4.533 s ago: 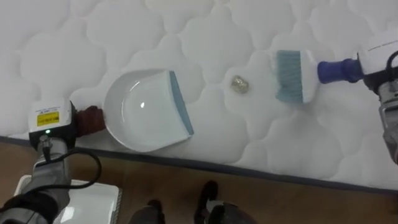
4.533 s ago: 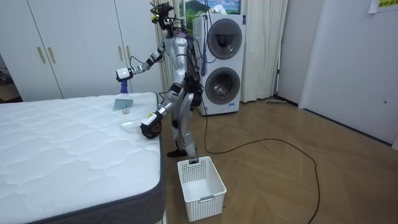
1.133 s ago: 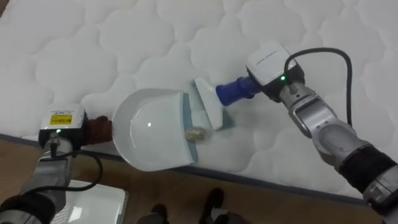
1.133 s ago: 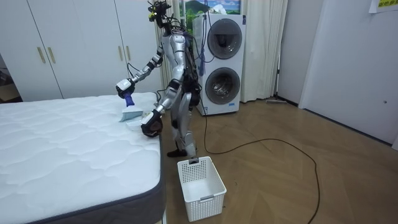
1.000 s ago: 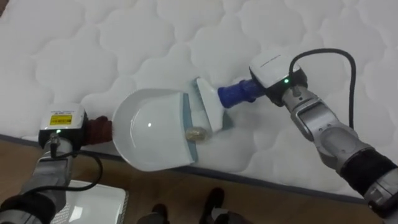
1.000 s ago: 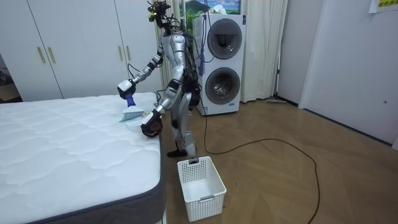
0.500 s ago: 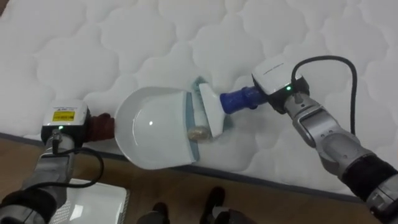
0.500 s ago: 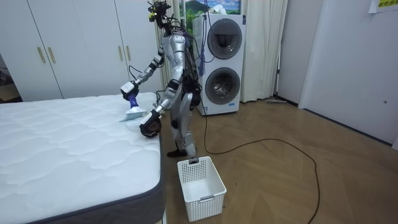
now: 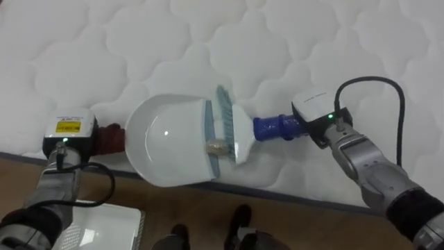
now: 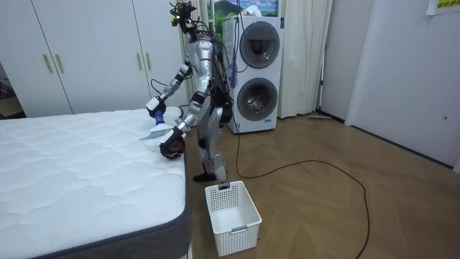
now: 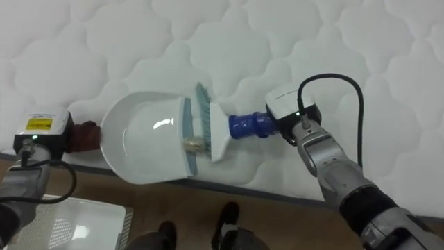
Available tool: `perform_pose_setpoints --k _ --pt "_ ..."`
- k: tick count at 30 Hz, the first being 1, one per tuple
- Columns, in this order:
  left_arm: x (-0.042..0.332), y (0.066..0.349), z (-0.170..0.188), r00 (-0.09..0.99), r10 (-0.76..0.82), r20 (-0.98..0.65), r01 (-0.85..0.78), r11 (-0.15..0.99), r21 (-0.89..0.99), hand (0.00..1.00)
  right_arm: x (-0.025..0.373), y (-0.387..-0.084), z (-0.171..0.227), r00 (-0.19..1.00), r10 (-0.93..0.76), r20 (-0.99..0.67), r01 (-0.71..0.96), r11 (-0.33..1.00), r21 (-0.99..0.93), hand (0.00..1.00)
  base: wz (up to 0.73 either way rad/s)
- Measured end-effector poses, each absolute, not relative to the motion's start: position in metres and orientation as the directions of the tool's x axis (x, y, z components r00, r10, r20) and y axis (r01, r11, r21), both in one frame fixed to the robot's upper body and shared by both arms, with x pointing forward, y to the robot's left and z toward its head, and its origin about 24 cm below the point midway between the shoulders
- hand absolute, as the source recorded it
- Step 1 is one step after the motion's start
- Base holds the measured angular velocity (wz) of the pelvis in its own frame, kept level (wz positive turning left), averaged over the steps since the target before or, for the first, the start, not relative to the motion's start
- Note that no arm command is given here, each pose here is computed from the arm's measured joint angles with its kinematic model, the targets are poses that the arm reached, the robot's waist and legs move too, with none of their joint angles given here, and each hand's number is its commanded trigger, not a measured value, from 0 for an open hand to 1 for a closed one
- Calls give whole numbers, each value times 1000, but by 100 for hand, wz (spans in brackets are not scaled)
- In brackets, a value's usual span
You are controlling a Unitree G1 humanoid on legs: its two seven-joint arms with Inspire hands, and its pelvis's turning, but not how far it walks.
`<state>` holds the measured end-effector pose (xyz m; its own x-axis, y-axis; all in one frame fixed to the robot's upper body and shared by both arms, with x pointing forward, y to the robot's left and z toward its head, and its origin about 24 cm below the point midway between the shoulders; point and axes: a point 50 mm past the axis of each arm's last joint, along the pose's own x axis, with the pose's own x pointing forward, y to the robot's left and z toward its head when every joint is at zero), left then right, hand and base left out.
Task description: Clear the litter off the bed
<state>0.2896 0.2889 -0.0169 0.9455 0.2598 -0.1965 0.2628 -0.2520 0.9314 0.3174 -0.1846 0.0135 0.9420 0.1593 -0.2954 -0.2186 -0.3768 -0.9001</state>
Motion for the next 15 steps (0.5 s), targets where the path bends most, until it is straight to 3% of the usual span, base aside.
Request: perform_pose_setpoints --k 15 --pt "292 290 -14 948 259 -183 251 -260 932 100 318 -163 27 928 235 -291 -194 -361 -912 100 -1"
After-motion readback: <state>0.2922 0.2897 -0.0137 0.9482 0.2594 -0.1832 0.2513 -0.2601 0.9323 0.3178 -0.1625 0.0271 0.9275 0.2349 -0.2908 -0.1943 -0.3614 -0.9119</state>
